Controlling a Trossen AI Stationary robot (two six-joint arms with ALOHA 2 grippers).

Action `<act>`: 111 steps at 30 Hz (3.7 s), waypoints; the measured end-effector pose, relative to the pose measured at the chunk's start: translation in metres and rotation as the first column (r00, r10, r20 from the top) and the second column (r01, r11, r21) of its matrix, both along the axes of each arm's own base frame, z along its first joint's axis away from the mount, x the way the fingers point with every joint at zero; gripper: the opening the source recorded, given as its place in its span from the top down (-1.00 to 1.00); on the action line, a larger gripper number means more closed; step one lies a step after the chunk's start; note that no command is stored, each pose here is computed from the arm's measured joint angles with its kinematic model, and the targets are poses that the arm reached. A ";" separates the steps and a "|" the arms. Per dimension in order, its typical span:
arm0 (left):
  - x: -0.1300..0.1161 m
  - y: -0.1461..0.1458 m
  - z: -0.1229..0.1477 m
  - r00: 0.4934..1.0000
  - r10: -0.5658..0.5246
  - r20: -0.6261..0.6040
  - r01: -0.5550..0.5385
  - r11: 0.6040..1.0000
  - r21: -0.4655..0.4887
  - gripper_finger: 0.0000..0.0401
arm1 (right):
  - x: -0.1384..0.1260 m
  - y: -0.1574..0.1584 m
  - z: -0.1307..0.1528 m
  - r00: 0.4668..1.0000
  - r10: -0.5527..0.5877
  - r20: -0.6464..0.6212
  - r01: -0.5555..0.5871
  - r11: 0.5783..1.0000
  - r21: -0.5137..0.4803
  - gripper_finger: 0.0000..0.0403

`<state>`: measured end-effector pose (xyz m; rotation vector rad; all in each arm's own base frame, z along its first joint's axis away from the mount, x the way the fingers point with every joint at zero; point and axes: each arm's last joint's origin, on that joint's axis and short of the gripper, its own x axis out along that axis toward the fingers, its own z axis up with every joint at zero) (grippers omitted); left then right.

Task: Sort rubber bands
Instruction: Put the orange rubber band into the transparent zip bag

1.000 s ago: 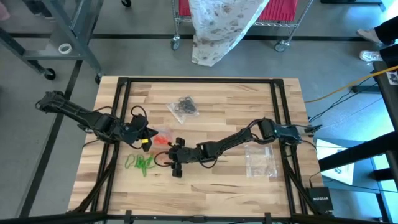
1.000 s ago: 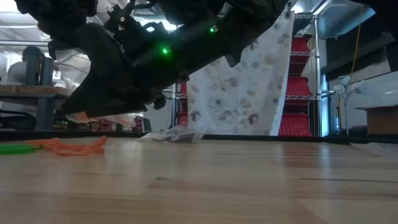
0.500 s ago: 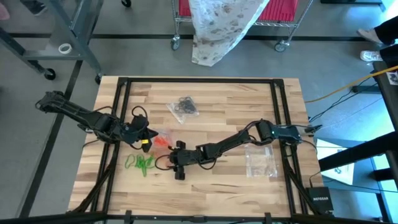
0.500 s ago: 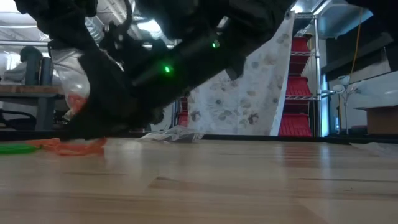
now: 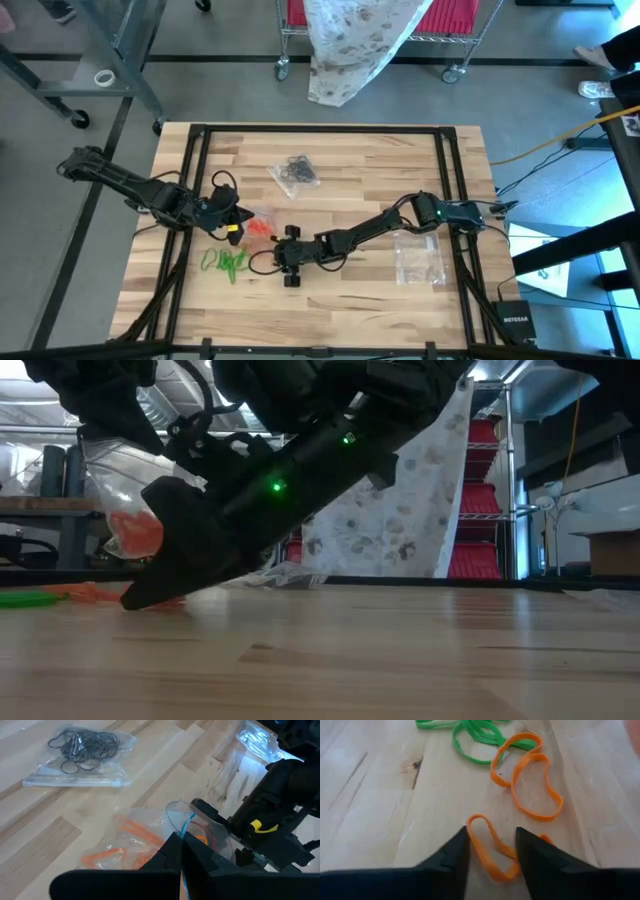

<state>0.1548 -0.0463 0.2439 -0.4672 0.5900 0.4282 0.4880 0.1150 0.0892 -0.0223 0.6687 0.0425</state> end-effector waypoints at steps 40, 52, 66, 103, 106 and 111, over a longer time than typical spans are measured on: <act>0.020 -0.008 -0.001 0.997 -0.025 0.070 0.027 0.999 -0.027 1.00 | -0.012 -0.031 0.138 0.957 -0.124 0.264 0.108 0.991 0.076 0.66; 0.016 -0.007 -0.004 0.999 -0.032 0.022 0.032 0.999 -0.009 1.00 | -0.038 -0.028 0.162 0.991 -0.054 0.125 0.058 0.998 -0.031 -0.06; -0.009 0.010 0.007 1.000 0.004 0.028 -0.003 1.000 -0.019 1.00 | -0.028 0.007 0.095 0.999 0.030 0.011 -0.029 0.997 -0.067 0.01; -0.007 0.018 0.011 0.994 0.085 0.074 -0.087 0.996 0.023 1.00 | 0.015 -0.041 -0.017 0.994 0.022 0.105 -0.028 0.998 0.056 0.70; -0.007 0.018 0.011 0.994 0.084 0.074 -0.087 0.996 0.029 1.00 | 0.015 -0.043 -0.016 0.994 0.026 0.102 -0.031 0.998 0.057 0.94; -0.008 0.018 0.011 0.994 0.081 0.068 -0.083 0.996 0.031 1.00 | 0.010 -0.041 0.001 0.997 0.041 0.072 -0.045 0.997 0.055 0.96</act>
